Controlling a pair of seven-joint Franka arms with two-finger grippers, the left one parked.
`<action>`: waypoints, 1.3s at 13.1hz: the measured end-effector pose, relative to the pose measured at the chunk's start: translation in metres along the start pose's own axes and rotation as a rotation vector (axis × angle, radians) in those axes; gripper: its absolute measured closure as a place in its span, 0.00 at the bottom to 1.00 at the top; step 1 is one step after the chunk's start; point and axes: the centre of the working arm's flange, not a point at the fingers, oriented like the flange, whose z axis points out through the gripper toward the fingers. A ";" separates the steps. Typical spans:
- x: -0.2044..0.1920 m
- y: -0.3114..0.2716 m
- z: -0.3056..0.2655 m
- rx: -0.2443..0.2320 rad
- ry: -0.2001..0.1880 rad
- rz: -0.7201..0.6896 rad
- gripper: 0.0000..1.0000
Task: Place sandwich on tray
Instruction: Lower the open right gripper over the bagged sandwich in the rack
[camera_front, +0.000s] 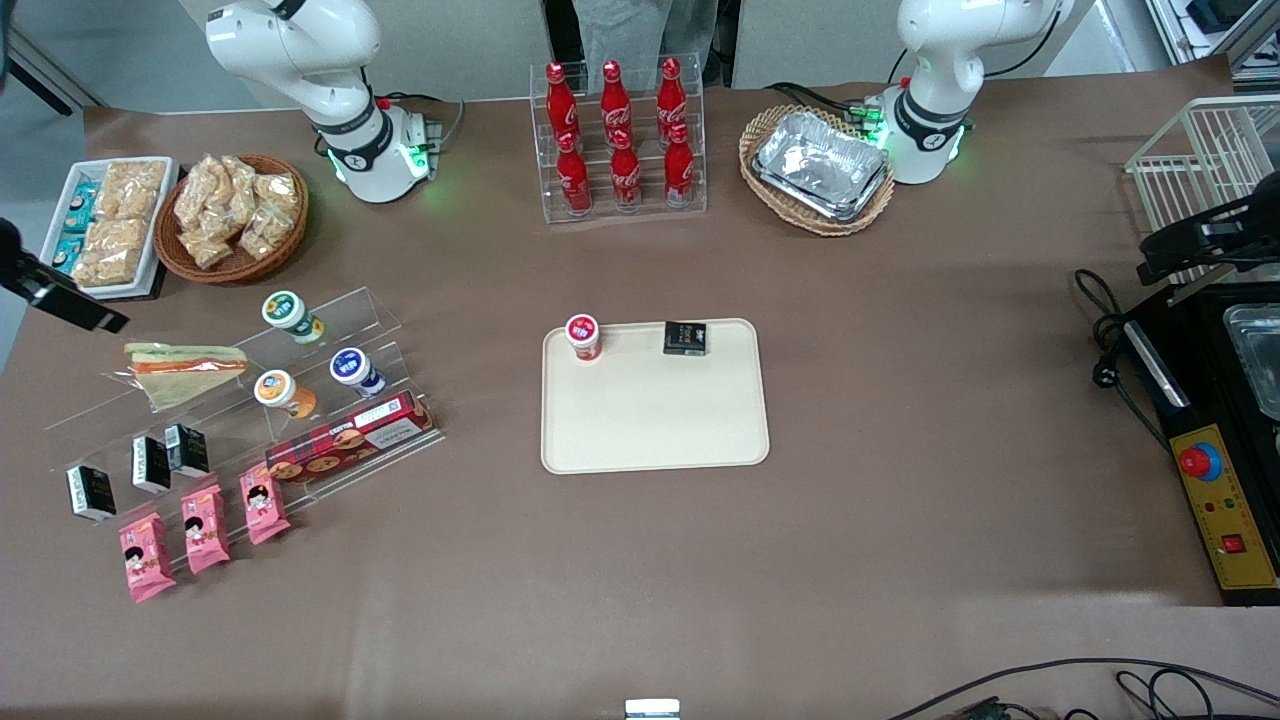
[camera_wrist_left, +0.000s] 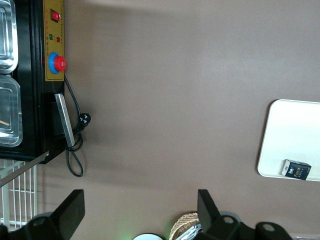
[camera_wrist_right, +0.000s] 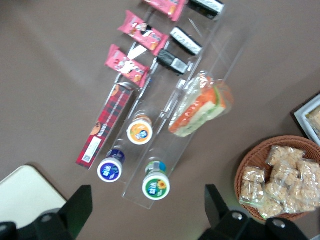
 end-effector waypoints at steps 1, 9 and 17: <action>0.006 0.013 0.000 0.000 -0.001 0.025 0.00; 0.028 0.063 0.008 -0.016 -0.031 0.365 0.00; 0.035 0.088 0.073 -0.004 0.008 0.613 0.00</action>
